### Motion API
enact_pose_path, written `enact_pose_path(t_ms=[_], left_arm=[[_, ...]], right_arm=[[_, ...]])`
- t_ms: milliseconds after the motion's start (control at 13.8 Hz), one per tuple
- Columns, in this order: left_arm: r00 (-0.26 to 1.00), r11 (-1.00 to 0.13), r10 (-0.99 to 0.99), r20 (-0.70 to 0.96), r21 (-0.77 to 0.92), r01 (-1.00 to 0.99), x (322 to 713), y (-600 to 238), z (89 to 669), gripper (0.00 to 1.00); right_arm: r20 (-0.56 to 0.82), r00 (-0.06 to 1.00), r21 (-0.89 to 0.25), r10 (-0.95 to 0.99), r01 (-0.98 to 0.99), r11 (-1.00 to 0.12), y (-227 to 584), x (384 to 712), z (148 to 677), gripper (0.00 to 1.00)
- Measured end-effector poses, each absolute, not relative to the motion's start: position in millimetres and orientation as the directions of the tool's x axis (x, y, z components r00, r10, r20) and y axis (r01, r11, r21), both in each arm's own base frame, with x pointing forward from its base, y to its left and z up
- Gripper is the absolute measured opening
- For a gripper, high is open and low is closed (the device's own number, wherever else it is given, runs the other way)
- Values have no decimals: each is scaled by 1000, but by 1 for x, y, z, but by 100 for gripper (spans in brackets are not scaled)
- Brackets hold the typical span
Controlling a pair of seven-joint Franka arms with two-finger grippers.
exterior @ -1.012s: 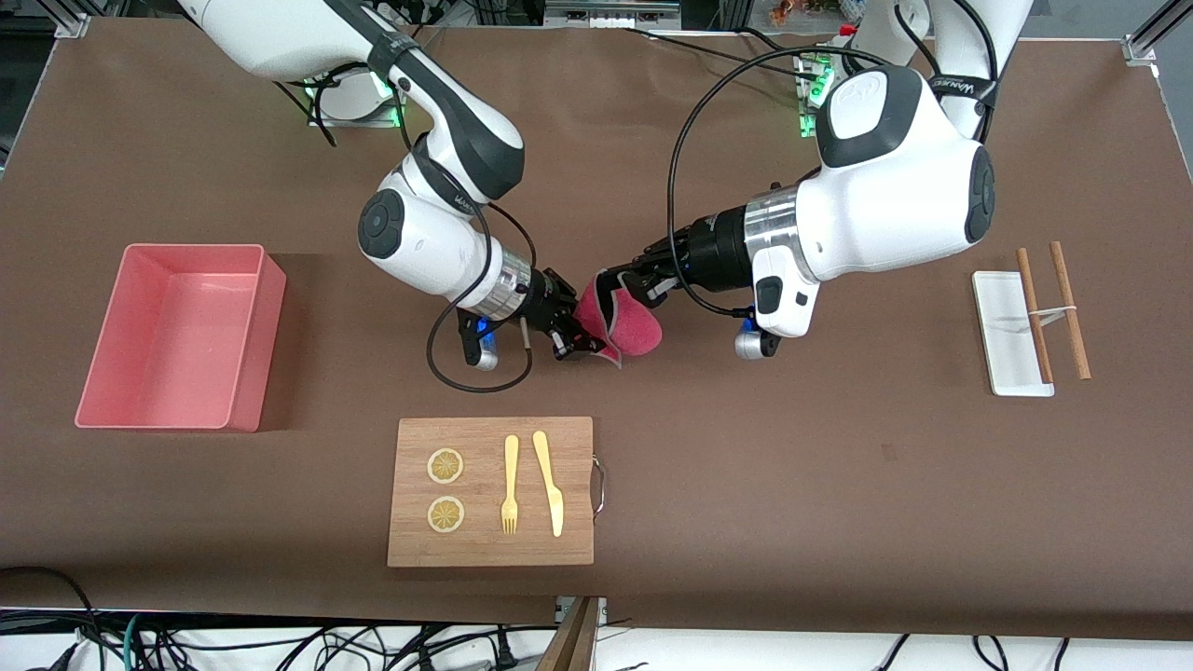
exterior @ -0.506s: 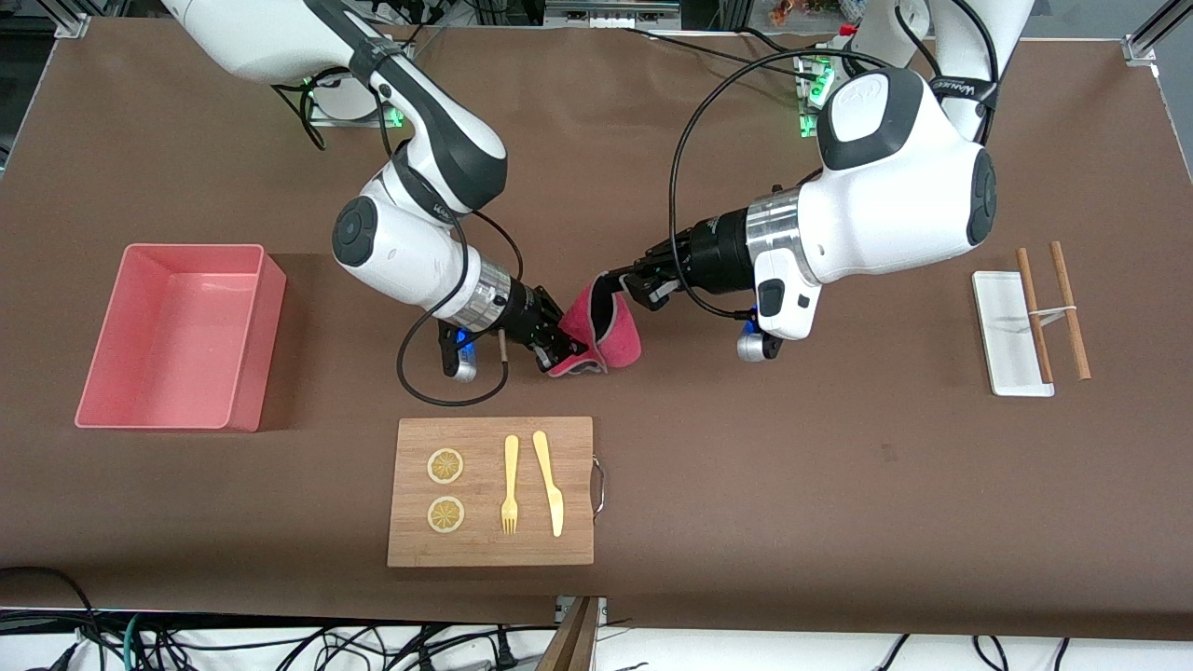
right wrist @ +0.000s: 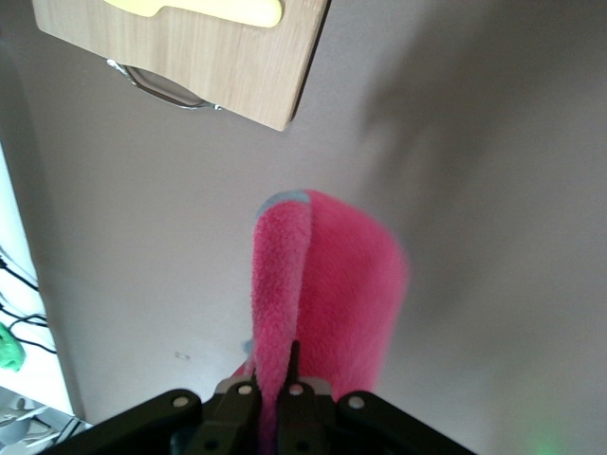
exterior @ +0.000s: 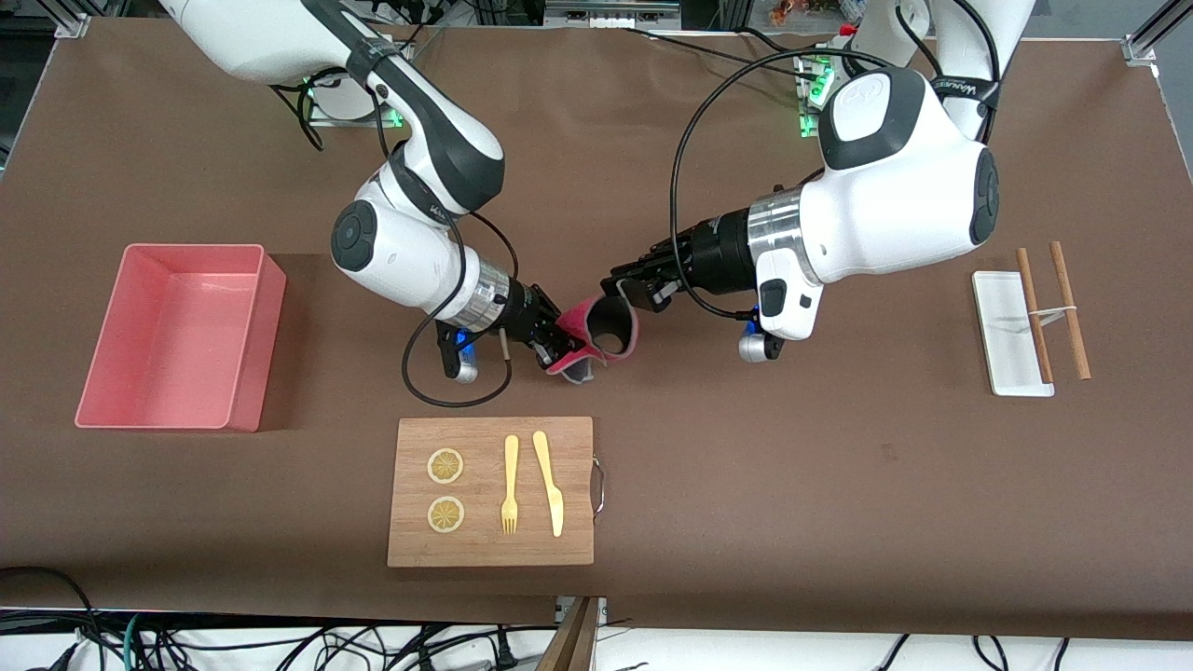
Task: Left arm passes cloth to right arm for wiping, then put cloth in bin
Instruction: 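Release the cloth from the left gripper and withdraw it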
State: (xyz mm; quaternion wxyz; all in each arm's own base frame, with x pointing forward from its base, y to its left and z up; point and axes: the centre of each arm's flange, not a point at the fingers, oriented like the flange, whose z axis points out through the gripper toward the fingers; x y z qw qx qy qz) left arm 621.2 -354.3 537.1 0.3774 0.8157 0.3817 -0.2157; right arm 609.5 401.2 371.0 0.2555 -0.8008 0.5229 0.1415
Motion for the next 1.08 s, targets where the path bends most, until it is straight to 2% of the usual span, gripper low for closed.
enact_pose_path(t_ms=[217, 434, 651, 867, 1084], left_arm=[[616, -419, 464, -637, 454, 786, 623, -351, 539, 67], [633, -439, 491, -598, 458, 773, 628, -343, 539, 98], [662, -517, 536, -524, 416, 748, 633, -319, 534, 100], [689, -597, 576, -440, 350, 722, 639, -283, 530, 100], [771, -709, 524, -361, 316, 630, 639, -252, 531, 100]], right_arm=[[-490, 427, -241, -760, -904, -353, 398, 608, 367, 2], [-482, 489, -173, -727, -867, -468, 396, 598, 356, 2], [-438, 568, -63, -697, -792, -607, 389, 580, 333, 2], [-412, 618, 46, -669, -720, -693, 383, 556, 298, 2], [-410, 657, 114, -632, -650, -751, 372, 536, 266, 2]])
